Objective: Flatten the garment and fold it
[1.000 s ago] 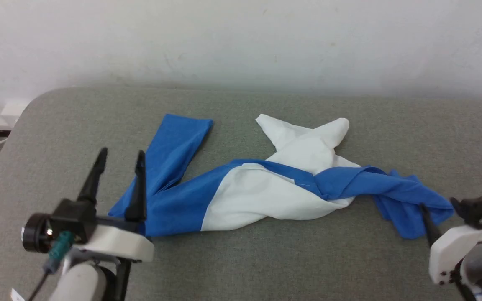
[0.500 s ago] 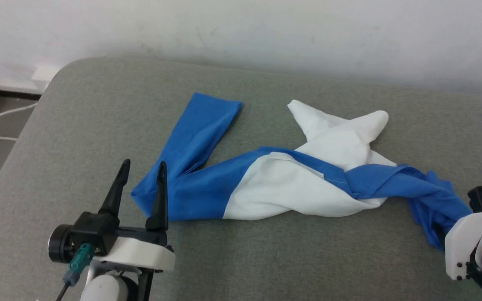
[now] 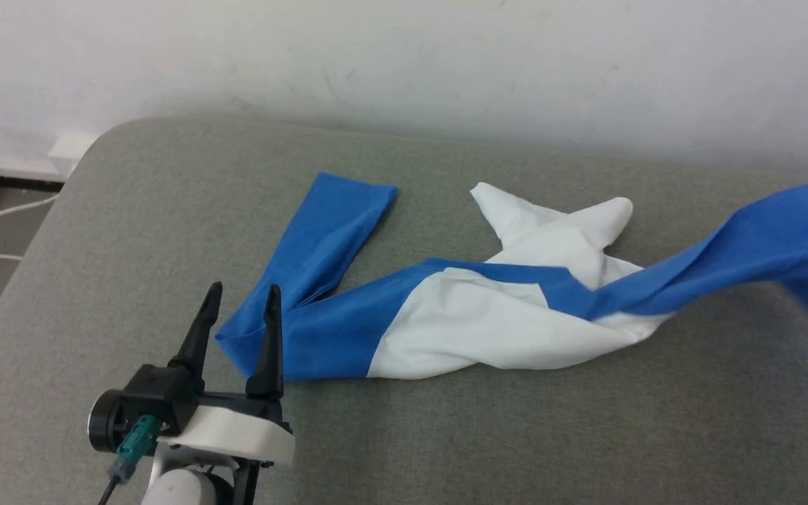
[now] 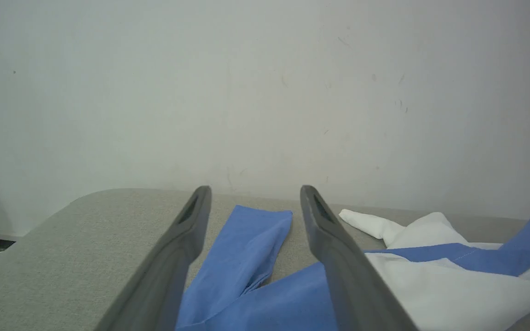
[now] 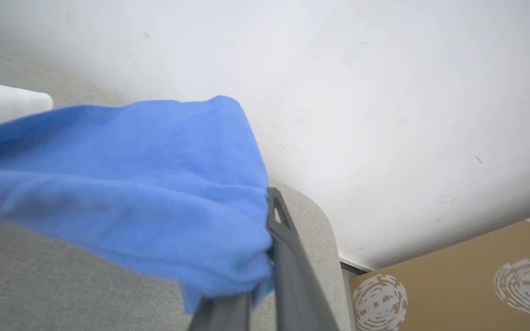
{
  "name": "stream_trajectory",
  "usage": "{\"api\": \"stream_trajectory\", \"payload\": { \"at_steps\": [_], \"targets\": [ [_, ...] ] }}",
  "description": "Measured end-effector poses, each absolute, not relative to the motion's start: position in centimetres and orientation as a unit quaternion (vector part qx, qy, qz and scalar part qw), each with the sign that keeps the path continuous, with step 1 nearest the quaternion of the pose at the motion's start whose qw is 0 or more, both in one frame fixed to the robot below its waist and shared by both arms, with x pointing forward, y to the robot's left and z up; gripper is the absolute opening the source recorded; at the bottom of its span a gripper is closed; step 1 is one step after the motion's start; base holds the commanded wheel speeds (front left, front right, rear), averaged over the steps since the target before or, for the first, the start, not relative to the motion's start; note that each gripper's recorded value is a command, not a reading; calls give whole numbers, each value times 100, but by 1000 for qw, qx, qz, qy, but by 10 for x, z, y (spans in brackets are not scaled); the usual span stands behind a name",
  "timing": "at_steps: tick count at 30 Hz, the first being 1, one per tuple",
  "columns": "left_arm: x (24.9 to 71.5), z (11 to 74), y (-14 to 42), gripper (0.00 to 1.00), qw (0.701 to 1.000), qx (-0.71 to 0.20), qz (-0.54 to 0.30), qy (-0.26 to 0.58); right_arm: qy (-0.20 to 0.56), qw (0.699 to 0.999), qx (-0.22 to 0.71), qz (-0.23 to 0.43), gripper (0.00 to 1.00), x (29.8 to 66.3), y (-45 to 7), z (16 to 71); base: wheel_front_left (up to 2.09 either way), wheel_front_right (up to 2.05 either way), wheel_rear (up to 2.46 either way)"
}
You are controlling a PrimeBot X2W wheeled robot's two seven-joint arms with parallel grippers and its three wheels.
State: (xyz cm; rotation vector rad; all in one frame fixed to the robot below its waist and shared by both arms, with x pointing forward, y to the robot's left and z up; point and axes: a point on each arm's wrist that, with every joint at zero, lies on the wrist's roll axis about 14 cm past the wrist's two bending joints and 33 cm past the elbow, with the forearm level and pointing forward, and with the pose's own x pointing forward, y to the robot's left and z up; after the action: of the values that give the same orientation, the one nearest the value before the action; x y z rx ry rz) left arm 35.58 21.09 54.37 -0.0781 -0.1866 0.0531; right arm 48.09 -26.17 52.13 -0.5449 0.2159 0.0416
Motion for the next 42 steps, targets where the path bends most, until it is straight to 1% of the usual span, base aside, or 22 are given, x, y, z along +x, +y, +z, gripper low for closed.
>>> {"api": "stream_trajectory", "payload": {
  "at_steps": [2, 4, 8, 11, 12, 13, 16, 21, 25, 28, 32, 34, 36, 42],
  "targets": [
    [356, 546, 207, 100, 994, -44, 21, -97, 99, 956, -277, -2, 0, 475, -275, 530, 0, 0, 0],
    [356, 546, 204, 100, 994, -46, 17, -98, 111, 956, -272, -23, 0, 463, -285, 523, 0, 0, 0],
    [358, 543, 197, 100, 994, -50, 6, -94, 184, 950, -246, -49, 0, 422, -303, 472, 0, 0, 0],
    [360, 541, 194, 100, 994, -53, 1, -92, 245, 942, -224, -50, 0, 389, -303, 429, 0, 0, 0],
    [361, 540, 193, 100, 994, -54, -1, -90, 262, 939, -220, -45, 44, 380, -300, 416, 0, 0, 0],
    [362, 538, 192, 100, 995, -54, -5, -87, 278, 936, -213, -38, 100, 372, -296, 404, 0, 0, 0],
    [364, 532, 187, 100, 996, -52, -12, -77, 305, 934, -182, -20, 100, 356, -281, 380, 0, 0, 0],
    [366, 522, 179, 100, 996, -52, -28, -62, 257, 957, -133, 0, 100, 363, -258, 392, 0, 0, 0],
    [369, 516, 169, 100, 996, -58, -49, -49, 191, 978, -81, 24, 100, 374, -231, 425, 0, 0, 0],
    [376, 507, 157, 100, 995, -52, -82, -12, 136, 989, -44, 35, 100, 377, -218, 459, 0, 0, 0],
    [396, 502, 138, 100, 990, -29, -132, 44, 82, 996, -7, 40, 100, 370, -212, 494, 0, 0, 0],
    [410, 503, 128, 100, 984, -23, -159, 72, 53, 998, 23, 30, 100, 370, -212, 511, 0, 0, 0],
    [423, 501, 117, 100, 976, -10, -188, 109, 32, 999, 30, 20, 100, 371, -216, 521, 0, 0, 0],
    [454, 489, 87, 100, 932, 24, -275, 237, 3, 999, 40, -17, 100, 376, -229, 527, 0, 0, 0]
  ]
}}
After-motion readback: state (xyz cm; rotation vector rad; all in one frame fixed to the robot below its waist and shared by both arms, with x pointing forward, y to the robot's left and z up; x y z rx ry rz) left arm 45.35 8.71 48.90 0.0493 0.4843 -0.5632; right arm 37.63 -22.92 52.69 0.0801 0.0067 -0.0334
